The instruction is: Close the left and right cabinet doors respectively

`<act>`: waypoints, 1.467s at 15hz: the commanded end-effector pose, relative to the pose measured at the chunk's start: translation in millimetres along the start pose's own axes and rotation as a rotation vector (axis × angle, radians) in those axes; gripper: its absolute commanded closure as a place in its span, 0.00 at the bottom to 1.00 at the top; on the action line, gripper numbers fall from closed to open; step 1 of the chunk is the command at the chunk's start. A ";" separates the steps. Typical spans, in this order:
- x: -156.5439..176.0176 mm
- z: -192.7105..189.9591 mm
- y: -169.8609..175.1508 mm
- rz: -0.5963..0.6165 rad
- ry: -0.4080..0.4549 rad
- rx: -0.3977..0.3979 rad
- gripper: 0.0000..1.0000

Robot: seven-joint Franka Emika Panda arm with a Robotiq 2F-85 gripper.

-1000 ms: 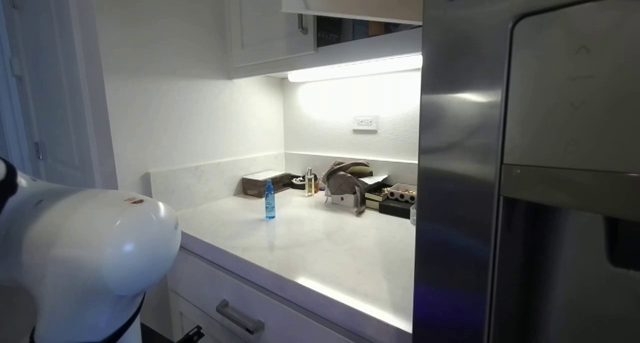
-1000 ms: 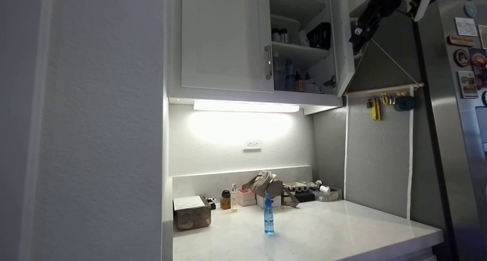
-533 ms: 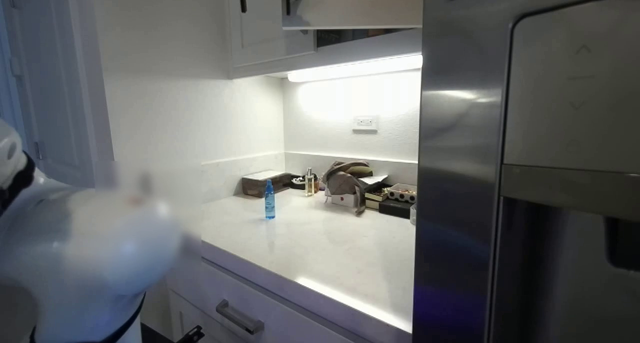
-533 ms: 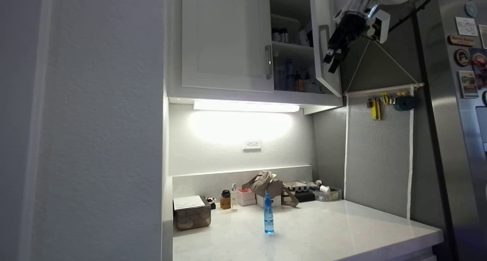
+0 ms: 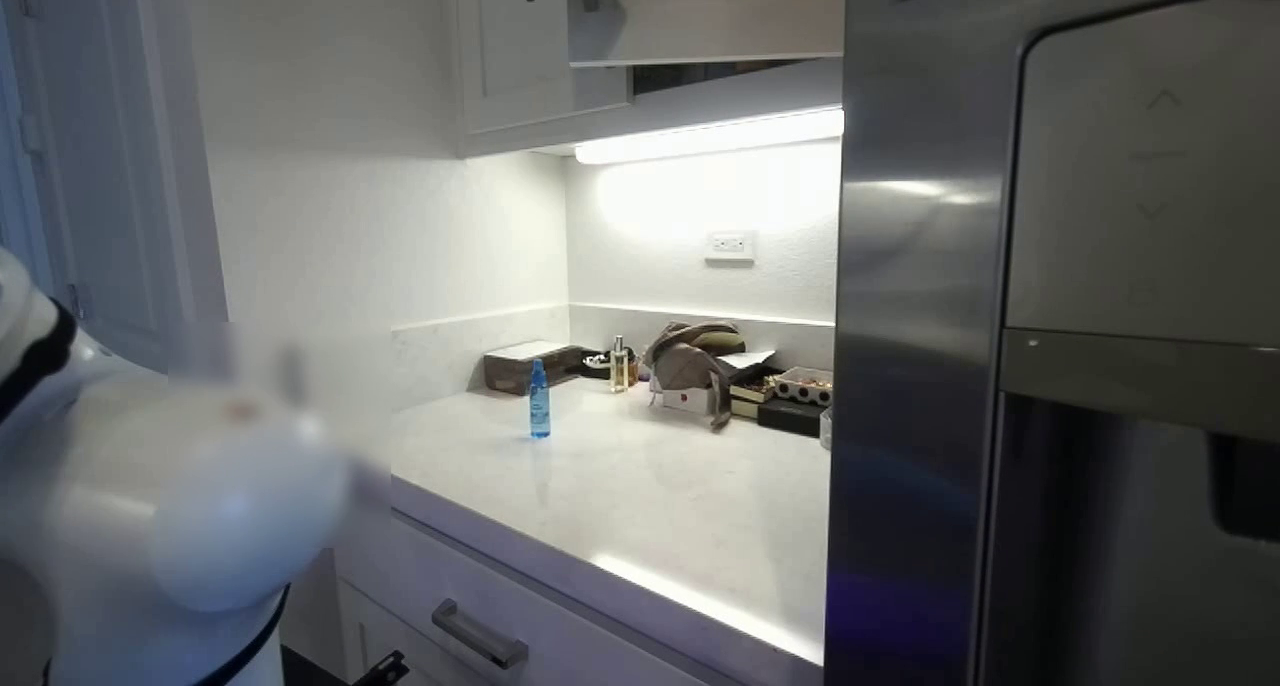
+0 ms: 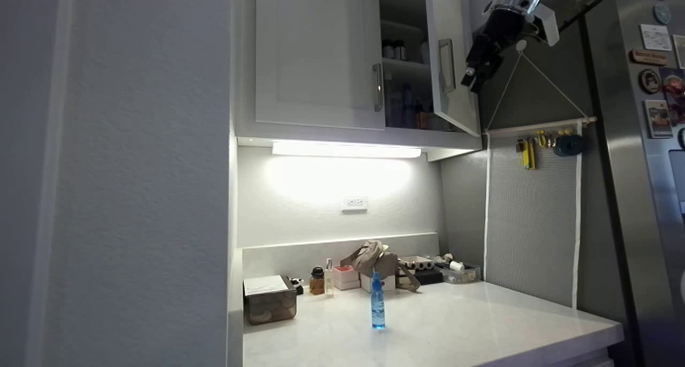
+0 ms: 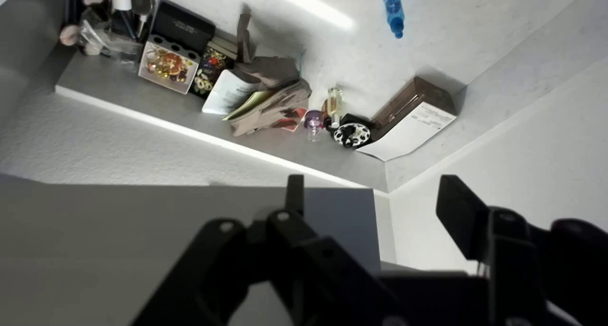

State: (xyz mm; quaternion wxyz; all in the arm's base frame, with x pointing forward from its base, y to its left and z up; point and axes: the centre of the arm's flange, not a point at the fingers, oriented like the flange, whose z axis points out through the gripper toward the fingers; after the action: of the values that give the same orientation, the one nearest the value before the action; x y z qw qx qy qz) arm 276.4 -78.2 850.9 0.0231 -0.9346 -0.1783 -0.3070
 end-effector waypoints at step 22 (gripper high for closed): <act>63.7 37.4 21.0 -0.020 0.363 -0.302 1.00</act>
State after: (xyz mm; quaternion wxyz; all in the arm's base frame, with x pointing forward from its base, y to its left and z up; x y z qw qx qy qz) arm 336.0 -71.8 864.1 -0.0802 -0.8700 -0.1246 -0.4703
